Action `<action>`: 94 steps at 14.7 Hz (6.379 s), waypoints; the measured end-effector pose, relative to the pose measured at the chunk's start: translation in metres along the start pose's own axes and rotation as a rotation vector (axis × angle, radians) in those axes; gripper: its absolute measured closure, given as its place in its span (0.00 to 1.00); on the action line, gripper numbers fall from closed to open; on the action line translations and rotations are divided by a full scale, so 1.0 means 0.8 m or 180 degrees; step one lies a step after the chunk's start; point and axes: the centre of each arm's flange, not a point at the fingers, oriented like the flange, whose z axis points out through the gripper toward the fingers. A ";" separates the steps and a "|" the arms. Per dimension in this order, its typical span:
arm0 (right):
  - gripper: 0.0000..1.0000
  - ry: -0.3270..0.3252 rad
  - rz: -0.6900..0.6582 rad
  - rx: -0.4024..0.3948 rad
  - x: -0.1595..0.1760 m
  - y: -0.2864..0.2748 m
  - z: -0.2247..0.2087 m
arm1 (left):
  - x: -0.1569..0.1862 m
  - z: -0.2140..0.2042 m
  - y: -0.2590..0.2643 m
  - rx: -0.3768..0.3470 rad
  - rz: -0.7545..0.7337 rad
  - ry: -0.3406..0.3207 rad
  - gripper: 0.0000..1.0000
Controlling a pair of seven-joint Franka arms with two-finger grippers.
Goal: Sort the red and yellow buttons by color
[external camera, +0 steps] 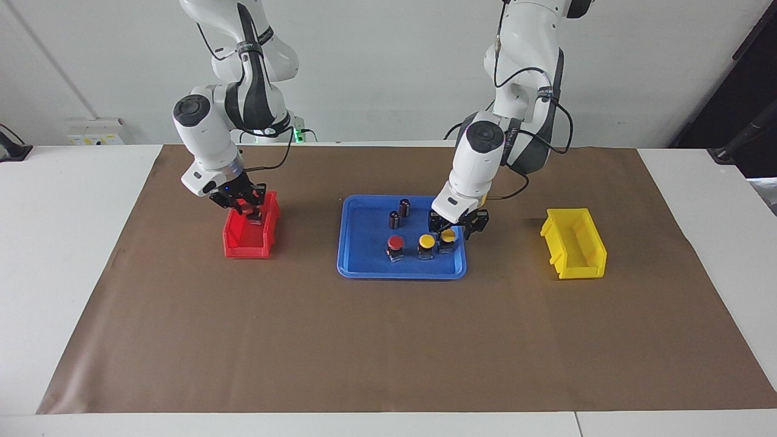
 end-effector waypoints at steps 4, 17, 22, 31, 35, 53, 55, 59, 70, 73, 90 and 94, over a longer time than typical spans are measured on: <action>0.58 -0.0051 0.0000 0.0002 -0.006 0.000 0.010 | -0.001 0.001 0.000 0.0003 0.0006 -0.0005 0.24; 0.49 -0.0053 -0.0108 -0.0008 0.025 -0.019 -0.047 | -0.006 -0.040 -0.005 0.0070 -0.0090 -0.0243 0.59; 0.37 0.0084 -0.0147 -0.0011 0.092 -0.049 -0.127 | 0.001 -0.177 -0.156 0.0018 -0.0090 -0.0335 0.59; 0.24 0.0366 0.0431 0.0159 0.173 -0.364 -0.139 | 0.003 -0.157 -0.393 0.0003 -0.0039 -0.0156 0.59; 0.24 0.0366 0.0401 0.0169 0.176 -0.423 -0.092 | -0.001 -0.127 -0.394 0.0013 -0.0011 -0.0109 0.59; 0.30 0.0411 0.0181 0.0117 0.144 -0.457 0.010 | -0.010 -0.024 -0.416 0.0112 0.0063 -0.0030 0.59; 0.30 0.0409 0.0172 0.0115 0.143 -0.459 0.012 | -0.013 -0.019 -0.415 0.0109 0.0065 -0.0054 0.59; 0.54 0.0400 0.0176 0.0105 0.142 -0.457 0.015 | -0.014 -0.017 -0.412 0.0108 0.0088 -0.0061 0.59; 0.59 0.0235 0.0406 -0.0033 0.181 -0.276 -0.156 | -0.005 -0.033 -0.411 0.0114 0.0096 -0.0006 0.18; 0.59 0.0170 0.0317 -0.0047 0.153 -0.174 -0.159 | 0.011 -0.069 -0.405 0.0112 0.0099 -0.0012 0.13; 0.59 0.0215 0.0320 -0.0030 0.063 -0.007 -0.049 | 0.062 0.026 0.092 0.0022 -0.0657 0.0041 0.14; 0.59 0.0177 0.0313 -0.0031 0.055 -0.007 -0.041 | 0.058 0.028 0.085 0.0123 -0.0681 -0.0080 0.14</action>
